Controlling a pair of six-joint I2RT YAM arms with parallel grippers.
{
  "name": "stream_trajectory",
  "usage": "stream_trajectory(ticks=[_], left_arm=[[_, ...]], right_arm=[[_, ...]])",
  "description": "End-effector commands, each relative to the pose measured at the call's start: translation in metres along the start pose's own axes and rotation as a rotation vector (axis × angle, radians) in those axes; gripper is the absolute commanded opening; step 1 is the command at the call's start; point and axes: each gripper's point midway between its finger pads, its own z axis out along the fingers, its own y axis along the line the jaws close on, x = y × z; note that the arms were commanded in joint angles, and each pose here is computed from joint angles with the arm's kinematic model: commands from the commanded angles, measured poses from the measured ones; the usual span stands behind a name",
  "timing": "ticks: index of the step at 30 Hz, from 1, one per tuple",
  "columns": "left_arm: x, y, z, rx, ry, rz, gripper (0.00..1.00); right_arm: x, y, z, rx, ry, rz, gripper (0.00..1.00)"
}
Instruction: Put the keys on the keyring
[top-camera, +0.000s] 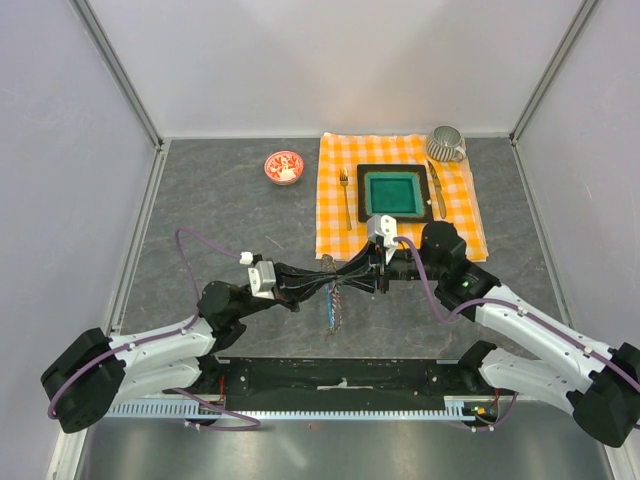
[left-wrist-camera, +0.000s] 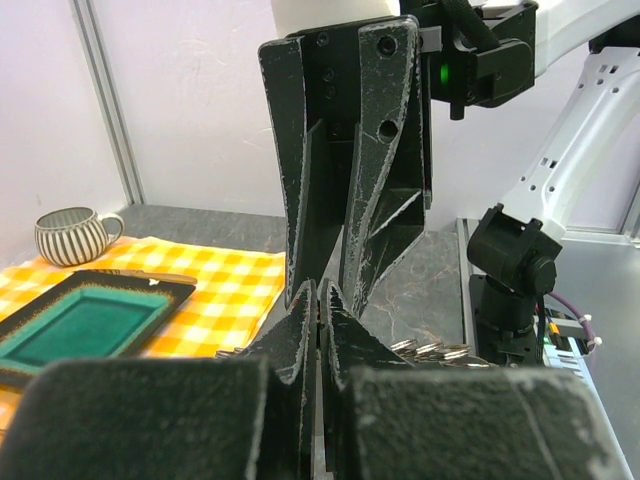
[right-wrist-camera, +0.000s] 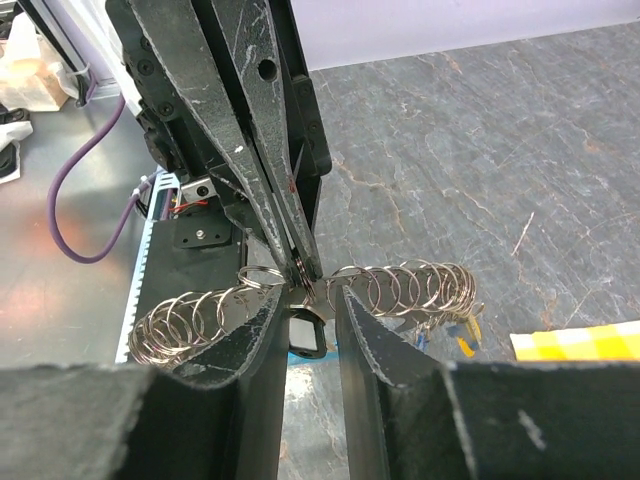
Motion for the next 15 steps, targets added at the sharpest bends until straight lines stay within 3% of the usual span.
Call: stream_trajectory(ticks=[1,15], left_arm=[[-0.0469,-0.0062,0.0112,0.043,-0.152,0.072,0.02],[-0.0468,-0.0084,0.0107,0.052,-0.157,0.066,0.02]], right_arm=[[-0.0032,0.0069,0.0029,-0.044,-0.025,-0.007,0.31],[-0.0073,0.0109,0.0038,-0.069,-0.042,-0.008,0.23]])
